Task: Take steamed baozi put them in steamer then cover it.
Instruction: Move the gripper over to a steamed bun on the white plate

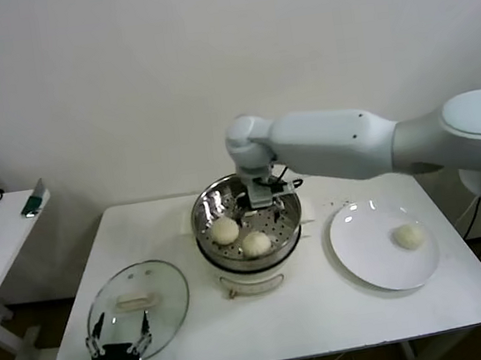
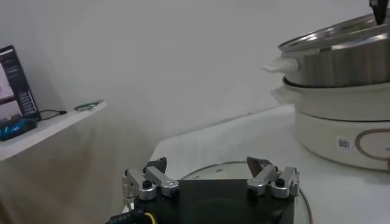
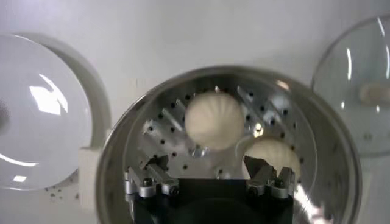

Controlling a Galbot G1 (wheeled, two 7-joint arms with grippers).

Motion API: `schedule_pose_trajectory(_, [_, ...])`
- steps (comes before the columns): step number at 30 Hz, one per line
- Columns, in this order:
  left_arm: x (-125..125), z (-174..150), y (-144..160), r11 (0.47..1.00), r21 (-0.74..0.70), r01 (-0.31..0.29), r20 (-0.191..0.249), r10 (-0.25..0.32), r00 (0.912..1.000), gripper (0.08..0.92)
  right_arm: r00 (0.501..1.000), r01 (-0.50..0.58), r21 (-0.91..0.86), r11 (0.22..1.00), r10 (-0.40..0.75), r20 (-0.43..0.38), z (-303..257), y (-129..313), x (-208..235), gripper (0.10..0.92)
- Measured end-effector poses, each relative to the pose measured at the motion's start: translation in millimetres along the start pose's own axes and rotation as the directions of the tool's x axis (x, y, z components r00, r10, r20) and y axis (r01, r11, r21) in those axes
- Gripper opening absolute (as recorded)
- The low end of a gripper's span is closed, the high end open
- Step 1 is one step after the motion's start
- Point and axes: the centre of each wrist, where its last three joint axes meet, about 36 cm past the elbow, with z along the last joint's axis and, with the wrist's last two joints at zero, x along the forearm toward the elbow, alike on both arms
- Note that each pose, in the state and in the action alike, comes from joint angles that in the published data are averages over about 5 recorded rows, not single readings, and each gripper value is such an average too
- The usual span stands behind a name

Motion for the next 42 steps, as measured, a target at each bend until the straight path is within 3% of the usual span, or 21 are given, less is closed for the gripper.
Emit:
schedule_pose_trajectory(7, [3,0,0,1.000,-0.002,-0.002,0.002,0.002,1.0000,0.823,0.999,-0.041,-0.381,0.923,0.027,-0.041,30,83,25,0.823])
schedule_pose_trajectory(17, [7,-1,-1,1.000,-0.010,-0.007,0.003,0.007,1.0000,0.823,1.000,-0.026,-0.800,0.599,0.011,-0.025,40,233,3,0.823])
schedule_pose_trajectory(26, [12,-3,-7,1.000,0.000,-0.010,-0.006,0.010,0.9999,0.823,1.000,0.020,-0.926,0.376,-0.023,0.012,16,340,-58,0.823])
schedule_pose_trajectory(42, [21,2,-8,1.000,-0.008,-0.003,-0.036,0.003,0.9994,0.823,0.996,0.030,-0.980,0.198,-0.089,0.012,2,425,-125,0.823])
